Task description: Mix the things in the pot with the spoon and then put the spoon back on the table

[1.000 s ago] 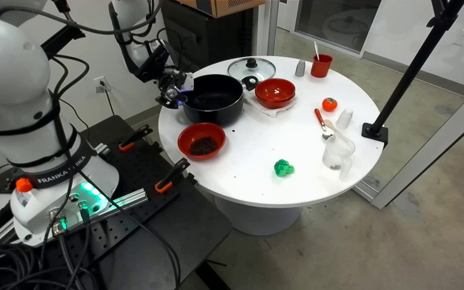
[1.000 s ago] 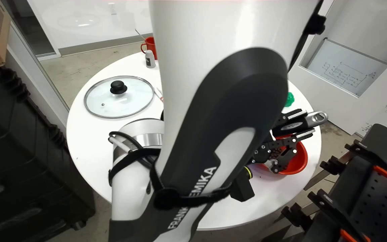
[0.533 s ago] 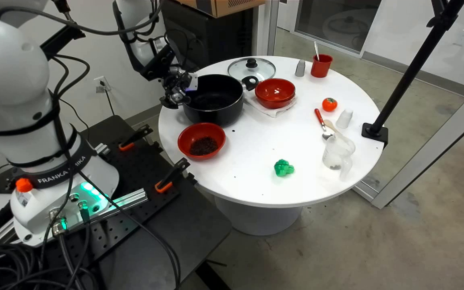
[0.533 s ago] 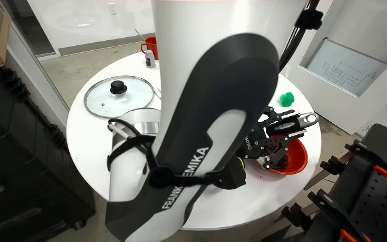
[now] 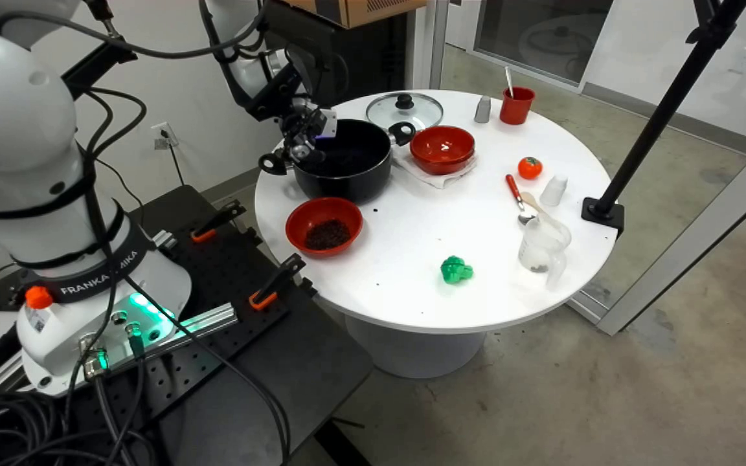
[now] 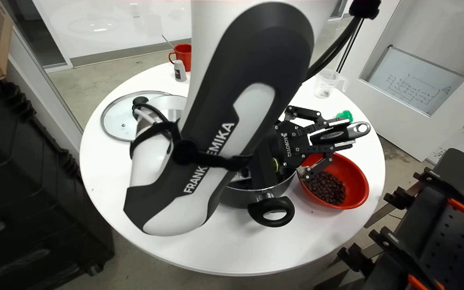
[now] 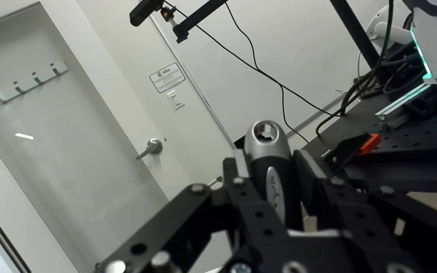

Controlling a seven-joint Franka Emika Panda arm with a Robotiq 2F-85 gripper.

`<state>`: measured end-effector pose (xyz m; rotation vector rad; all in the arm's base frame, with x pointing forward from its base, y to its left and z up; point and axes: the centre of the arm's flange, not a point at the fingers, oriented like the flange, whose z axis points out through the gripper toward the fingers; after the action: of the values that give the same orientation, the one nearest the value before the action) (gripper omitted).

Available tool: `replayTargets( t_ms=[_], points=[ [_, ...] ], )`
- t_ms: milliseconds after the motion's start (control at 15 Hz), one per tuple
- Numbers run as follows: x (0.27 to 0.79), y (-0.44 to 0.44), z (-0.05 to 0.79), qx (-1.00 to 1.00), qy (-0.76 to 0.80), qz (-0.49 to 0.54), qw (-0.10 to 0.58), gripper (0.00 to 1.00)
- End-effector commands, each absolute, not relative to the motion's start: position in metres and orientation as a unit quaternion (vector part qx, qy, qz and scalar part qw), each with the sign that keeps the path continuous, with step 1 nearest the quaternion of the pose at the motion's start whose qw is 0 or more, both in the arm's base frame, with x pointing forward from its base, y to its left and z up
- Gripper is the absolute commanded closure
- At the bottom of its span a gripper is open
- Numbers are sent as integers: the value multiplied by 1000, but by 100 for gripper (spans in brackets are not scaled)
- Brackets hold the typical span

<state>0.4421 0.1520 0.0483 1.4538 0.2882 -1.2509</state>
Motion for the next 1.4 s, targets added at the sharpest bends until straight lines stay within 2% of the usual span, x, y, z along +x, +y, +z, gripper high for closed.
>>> replayTargets(
  t_ms=[0, 667, 1333],
  points=[
    [460, 144, 58, 628, 110, -537, 553, 92],
    [465, 94, 70, 633, 65, -547, 544, 92],
    [405, 121, 75, 608, 126, -554, 554, 92]
  ],
)
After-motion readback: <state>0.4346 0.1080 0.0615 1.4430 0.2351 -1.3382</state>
